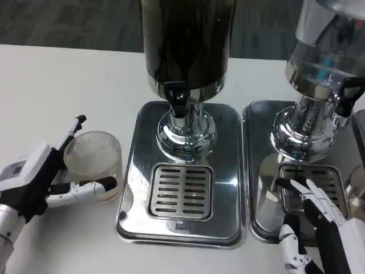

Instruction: Grasp the cup under the faucet to collect the drink, then remove the cup.

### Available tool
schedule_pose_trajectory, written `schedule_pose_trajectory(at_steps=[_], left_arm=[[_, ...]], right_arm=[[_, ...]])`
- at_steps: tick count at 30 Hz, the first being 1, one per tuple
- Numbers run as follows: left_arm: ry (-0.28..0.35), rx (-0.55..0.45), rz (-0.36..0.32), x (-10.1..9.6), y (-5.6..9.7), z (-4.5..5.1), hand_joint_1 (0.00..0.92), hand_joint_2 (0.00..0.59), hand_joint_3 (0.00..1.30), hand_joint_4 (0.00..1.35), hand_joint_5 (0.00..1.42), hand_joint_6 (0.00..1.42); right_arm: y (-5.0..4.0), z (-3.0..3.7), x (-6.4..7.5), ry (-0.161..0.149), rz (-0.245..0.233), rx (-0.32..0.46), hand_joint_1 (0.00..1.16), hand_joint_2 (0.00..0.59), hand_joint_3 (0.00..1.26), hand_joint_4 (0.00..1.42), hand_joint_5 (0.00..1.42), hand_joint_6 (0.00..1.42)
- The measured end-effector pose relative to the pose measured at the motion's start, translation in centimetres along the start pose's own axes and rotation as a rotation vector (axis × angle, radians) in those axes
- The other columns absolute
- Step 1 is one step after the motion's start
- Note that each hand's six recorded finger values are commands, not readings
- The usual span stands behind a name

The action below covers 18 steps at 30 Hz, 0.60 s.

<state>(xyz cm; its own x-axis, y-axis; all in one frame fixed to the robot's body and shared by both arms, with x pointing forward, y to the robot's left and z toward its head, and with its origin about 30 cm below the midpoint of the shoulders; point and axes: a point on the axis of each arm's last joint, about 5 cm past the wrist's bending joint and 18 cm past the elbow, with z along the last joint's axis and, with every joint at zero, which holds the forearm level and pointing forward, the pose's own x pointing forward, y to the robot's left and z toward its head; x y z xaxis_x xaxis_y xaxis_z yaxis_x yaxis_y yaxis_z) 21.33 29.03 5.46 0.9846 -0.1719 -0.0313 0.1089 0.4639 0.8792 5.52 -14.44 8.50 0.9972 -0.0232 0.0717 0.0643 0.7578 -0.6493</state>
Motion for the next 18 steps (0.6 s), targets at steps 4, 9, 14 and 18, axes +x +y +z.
schedule_pose_trajectory(at_steps=[4, 9, 14, 18], left_arm=[[-0.002, -0.003, 0.004, 0.1, -0.1, 0.08, 0.27, 0.043, 0.04, 0.1, 0.36, 0.59], [-0.002, -0.024, 0.018, 0.2, -0.3, 0.31, 0.299, 0.055, 0.11, 0.16, 0.44, 0.71], [0.001, -0.063, 0.038, 0.5, -0.8, 0.69, 0.353, 0.079, 0.22, 0.28, 0.59, 0.95], [0.003, -0.089, 0.039, 0.6, -1.1, 0.89, 0.378, 0.097, 0.36, 0.44, 0.75, 1.14]], right_arm=[[-0.08, -0.05, 0.0, 0.003, -0.004, 0.0, 0.24, 0.586, 0.23, 0.1, 0.09, 0.08], [-0.17, -0.07, 0.0, 0.004, -0.005, 0.001, 0.23, 0.58, 0.23, 0.1, 0.09, 0.08], [-0.24, -0.11, 0.0, 0.008, -0.005, 0.001, 0.23, 0.577, 0.23, 0.1, 0.09, 0.08], [-0.26, -0.12, 0.0, 0.009, -0.005, 0.001, 0.22, 0.576, 0.23, 0.1, 0.09, 0.08]])
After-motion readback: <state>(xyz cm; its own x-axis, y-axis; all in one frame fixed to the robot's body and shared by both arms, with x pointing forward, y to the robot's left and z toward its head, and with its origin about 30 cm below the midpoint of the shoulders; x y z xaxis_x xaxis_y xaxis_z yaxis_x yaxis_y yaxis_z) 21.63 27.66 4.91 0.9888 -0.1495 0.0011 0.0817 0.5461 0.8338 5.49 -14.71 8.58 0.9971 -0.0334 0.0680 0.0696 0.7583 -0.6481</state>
